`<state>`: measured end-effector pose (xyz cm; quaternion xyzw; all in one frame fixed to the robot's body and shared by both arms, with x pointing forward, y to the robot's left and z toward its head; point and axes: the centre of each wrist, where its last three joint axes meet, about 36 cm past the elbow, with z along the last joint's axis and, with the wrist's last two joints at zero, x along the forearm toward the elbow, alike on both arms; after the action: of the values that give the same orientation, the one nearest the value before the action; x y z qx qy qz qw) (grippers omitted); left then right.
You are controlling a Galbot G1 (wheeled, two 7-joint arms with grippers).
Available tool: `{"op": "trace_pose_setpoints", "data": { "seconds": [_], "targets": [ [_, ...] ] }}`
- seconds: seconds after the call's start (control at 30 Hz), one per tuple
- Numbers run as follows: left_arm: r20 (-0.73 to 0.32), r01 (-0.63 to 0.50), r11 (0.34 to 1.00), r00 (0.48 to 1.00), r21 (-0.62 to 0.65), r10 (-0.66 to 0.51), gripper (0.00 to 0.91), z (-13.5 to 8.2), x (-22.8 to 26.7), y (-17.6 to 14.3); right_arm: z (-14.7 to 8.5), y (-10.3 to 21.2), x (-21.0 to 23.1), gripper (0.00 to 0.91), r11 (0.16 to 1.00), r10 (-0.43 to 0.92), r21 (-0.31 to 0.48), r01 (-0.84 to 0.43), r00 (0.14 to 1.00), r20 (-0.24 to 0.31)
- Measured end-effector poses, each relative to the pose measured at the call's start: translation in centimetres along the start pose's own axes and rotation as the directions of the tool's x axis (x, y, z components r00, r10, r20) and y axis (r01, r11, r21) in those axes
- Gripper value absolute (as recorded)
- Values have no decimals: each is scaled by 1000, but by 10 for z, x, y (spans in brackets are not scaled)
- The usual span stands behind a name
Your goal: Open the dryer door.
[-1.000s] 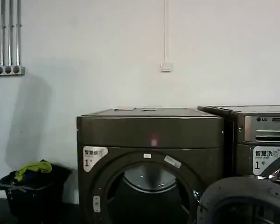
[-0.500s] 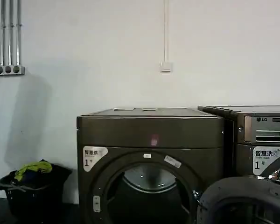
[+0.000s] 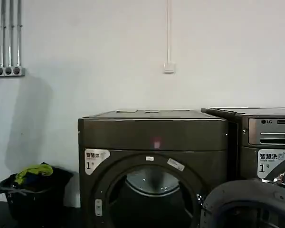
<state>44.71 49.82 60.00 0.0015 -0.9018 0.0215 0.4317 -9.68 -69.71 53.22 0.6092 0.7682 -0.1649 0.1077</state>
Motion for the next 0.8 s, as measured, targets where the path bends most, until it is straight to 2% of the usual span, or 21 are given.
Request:
{"op": "trace_pose_setpoints", "data": {
  "seconds": [0.6, 0.8],
  "targets": [
    [-48, 24, 997, 998, -77, -28, 907, 2, -4, 4, 9, -6, 6, 907, 1000, 17, 1, -17, 999, -30],
    [-52, 19, 996, 998, -84, -23, 907, 3, -5, 3, 13, -17, 13, 907, 998, 42, 44, -39, 997, -72]
  ]
}}
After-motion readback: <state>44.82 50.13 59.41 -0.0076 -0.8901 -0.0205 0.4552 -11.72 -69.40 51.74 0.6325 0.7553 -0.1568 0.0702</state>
